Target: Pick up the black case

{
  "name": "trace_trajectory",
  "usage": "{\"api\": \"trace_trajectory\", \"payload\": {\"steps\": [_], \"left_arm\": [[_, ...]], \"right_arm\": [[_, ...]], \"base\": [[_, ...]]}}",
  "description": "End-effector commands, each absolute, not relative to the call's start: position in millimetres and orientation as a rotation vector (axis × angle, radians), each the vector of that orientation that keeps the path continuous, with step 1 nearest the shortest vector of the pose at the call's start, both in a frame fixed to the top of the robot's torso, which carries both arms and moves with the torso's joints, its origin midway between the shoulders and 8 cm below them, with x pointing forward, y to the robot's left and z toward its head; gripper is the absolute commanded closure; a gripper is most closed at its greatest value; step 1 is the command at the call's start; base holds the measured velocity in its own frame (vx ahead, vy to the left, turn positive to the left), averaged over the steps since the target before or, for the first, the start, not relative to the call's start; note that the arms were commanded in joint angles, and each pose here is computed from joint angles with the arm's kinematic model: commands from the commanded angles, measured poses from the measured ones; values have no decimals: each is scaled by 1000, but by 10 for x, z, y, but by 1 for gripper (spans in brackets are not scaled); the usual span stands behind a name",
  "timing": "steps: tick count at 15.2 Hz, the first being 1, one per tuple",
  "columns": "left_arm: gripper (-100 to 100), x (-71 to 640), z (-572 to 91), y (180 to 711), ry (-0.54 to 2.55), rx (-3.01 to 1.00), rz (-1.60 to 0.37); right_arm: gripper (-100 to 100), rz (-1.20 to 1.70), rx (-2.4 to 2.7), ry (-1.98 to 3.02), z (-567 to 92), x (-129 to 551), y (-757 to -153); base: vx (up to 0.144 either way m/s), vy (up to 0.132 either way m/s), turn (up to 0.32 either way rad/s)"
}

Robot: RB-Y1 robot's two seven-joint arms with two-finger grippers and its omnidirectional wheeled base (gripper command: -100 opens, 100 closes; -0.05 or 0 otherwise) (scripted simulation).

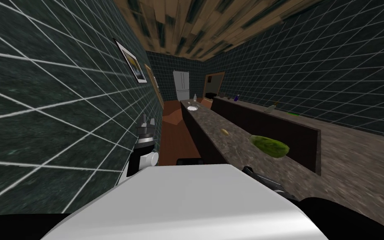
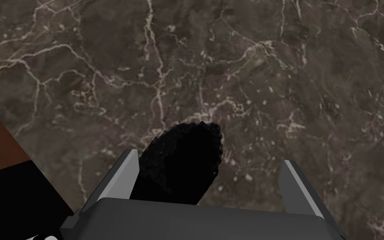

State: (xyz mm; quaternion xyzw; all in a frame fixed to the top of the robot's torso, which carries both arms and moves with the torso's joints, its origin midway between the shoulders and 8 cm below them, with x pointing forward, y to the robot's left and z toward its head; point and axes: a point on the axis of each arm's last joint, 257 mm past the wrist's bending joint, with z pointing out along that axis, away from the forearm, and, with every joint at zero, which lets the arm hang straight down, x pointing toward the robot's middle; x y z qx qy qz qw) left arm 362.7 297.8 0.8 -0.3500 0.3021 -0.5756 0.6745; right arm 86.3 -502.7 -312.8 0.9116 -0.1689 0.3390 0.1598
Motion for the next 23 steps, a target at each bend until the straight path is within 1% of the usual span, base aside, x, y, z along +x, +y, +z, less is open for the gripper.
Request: {"api": "trace_trajectory", "payload": {"steps": [1, 2, 4, 5, 7, 8, 9, 10, 12, 13, 14, 15, 23], "left_arm": [[0, 3627, 8, 2978, 680, -788, -1295], [0, 3627, 8, 2978, 680, -788, -1295], [0, 3628, 8, 2977, 680, -788, -1295], [0, 3627, 8, 2978, 680, -788, -1295], [0, 3627, 8, 2978, 680, -788, -1295], [0, 3627, 8, 2978, 680, -788, -1295], [0, 3627, 8, 2978, 680, -788, -1295], [0, 3627, 8, 2978, 680, -788, -1295], [0, 3627, 8, 2978, 680, -788, -1295], [0, 3627, 8, 2978, 680, -788, -1295], [0, 3628, 8, 2978, 680, -788, -1295], [0, 3627, 8, 2978, 680, -787, -1295], [0, 3627, 8, 2978, 680, -787, -1295]], "right_arm": [[-100, 940, 2622, -545, -3156, 773, -5007], [-100, 889, 2634, -644, -3189, 561, -5025], [-100, 873, 2645, -673, -3218, 533, -5005], [-100, 817, 2654, -777, -3250, 319, -5005], [-100, 807, 2659, -798, -3267, 301, -4991], [-100, 749, 2660, -904, -3293, 90, -4977], [-100, 741, 2663, -919, -3304, 77, -4965], [-100, 691, 2656, -1009, -3314, -114, -4953], [-100, 677, 2660, -1035, -3332, -137, -4931], [-100, 619, 2649, -1136, -3345, -331, -4897], [-100, 614, 2650, -1145, -3351, -340, -4889], [-100, 563, 2634, -1233, -3353, -515, -4856], [-100, 351, 2544, -1573, -3359, -1126, -4634]], "base": [[69, 17, 69], [82, 32, 142], [79, 21, 86], [78, 6, 111], [79, -2, 75], [76, 1, 86], [83, 3, 97], [98, 11, 129], [85, 6, 74], [74, 6, 106], [69, 3, 109], [78, -3, 123], [73, -3, 81]]}}
